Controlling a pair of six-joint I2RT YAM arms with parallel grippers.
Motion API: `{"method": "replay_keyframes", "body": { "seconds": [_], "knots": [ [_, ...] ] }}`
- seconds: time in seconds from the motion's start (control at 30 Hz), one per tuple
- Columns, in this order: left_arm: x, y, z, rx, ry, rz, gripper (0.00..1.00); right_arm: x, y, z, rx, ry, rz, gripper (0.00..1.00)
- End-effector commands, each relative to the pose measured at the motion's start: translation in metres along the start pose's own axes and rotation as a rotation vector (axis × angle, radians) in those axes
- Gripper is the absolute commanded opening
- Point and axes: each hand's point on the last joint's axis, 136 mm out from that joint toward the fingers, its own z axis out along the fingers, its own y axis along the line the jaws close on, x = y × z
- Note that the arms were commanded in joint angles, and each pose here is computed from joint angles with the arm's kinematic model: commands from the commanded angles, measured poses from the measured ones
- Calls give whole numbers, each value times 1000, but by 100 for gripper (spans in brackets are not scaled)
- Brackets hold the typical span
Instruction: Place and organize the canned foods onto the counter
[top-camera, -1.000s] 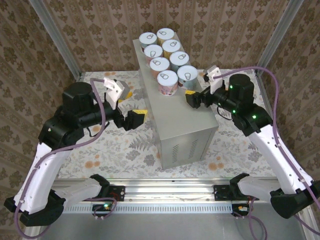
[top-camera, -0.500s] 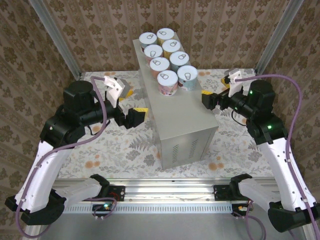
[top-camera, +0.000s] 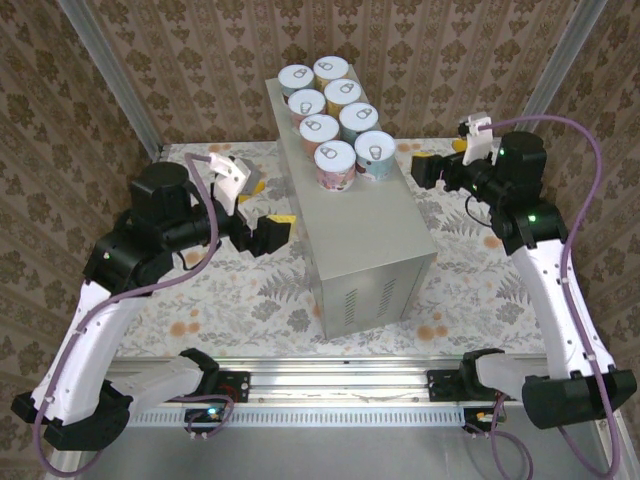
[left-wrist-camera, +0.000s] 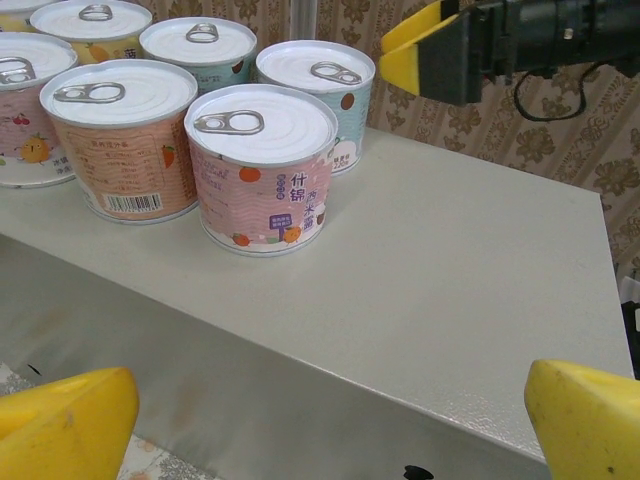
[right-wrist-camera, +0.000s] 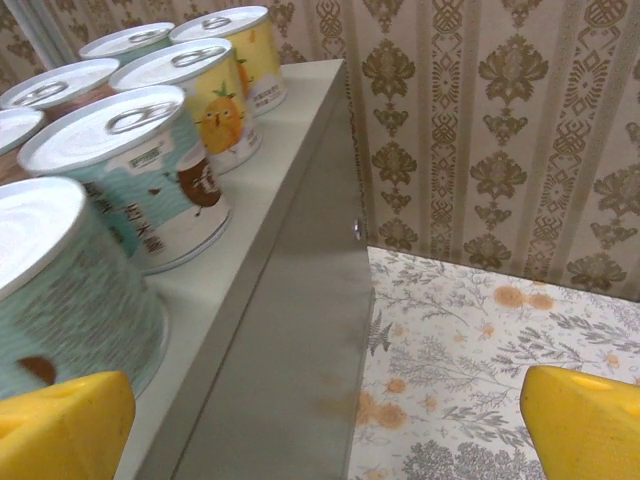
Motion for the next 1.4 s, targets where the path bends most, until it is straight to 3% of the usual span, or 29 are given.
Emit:
{"method": "replay_keyframes", "body": {
  "seconds": [0.0,0.5,1.37],
  "knots": [
    [-3,1,-7,-17,-24,-8,100,-28,0,6,-18,-66,1,100],
    [1,4,-10,-33,-24,-14,100,-38,-12,68,-78,-54,-25,100],
    [4,7,-6,-35,-27,-30,100,-49,-20,133,-185,-66,-94,100]
  ]
}}
